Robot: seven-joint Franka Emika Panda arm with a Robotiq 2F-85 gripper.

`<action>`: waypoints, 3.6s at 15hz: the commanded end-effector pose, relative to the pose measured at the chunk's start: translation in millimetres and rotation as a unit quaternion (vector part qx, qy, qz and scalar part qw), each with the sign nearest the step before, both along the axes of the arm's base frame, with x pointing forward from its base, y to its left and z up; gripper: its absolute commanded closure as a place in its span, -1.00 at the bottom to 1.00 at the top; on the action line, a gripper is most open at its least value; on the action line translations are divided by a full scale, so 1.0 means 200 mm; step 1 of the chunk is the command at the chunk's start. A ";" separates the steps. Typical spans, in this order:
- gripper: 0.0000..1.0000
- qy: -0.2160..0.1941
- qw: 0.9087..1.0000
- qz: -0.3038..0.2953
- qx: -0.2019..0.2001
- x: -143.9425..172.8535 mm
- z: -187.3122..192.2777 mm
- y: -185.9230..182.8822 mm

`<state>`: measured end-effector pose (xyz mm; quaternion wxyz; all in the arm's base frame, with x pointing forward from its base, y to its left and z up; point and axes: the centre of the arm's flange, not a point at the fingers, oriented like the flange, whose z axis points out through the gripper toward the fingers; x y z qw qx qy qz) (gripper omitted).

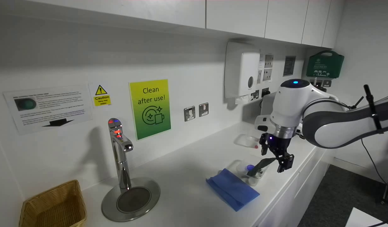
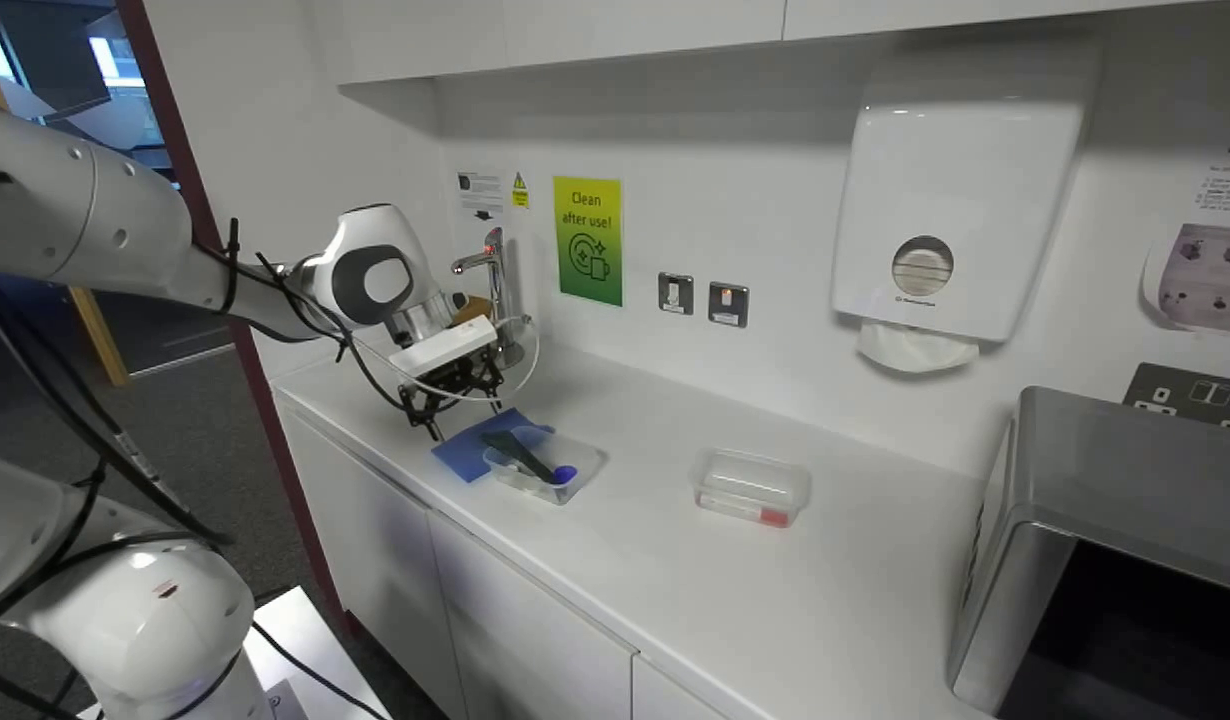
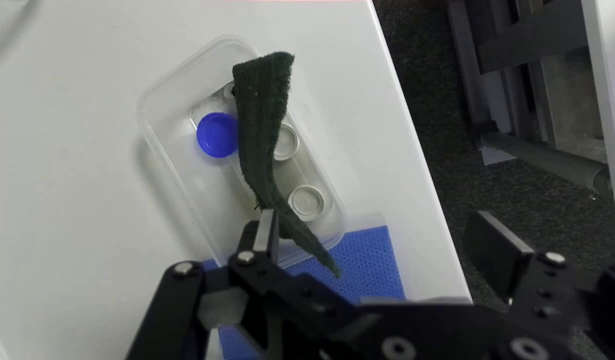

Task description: Remove the black object from the clear bowl and put it on the countertop

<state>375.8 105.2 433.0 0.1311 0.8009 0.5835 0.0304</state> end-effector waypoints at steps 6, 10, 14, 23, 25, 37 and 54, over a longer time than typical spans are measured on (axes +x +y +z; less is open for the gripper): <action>-1.00 -0.030 0.998 0.003 -0.064 0.04 -0.02 -0.13; -1.00 -0.093 0.993 -0.050 -0.056 0.10 -0.05 -0.09; -1.00 -0.071 0.995 -0.045 -0.049 0.09 -0.04 -0.08; -1.00 -0.062 0.996 -0.039 -0.055 0.11 -0.06 -0.08; -1.00 -0.052 0.996 -0.026 -0.066 0.14 -0.10 -0.08; -1.00 -0.070 0.991 0.003 -0.112 0.37 -0.22 -0.09; 0.98 -0.120 0.989 -0.036 -0.077 0.40 -0.31 -0.02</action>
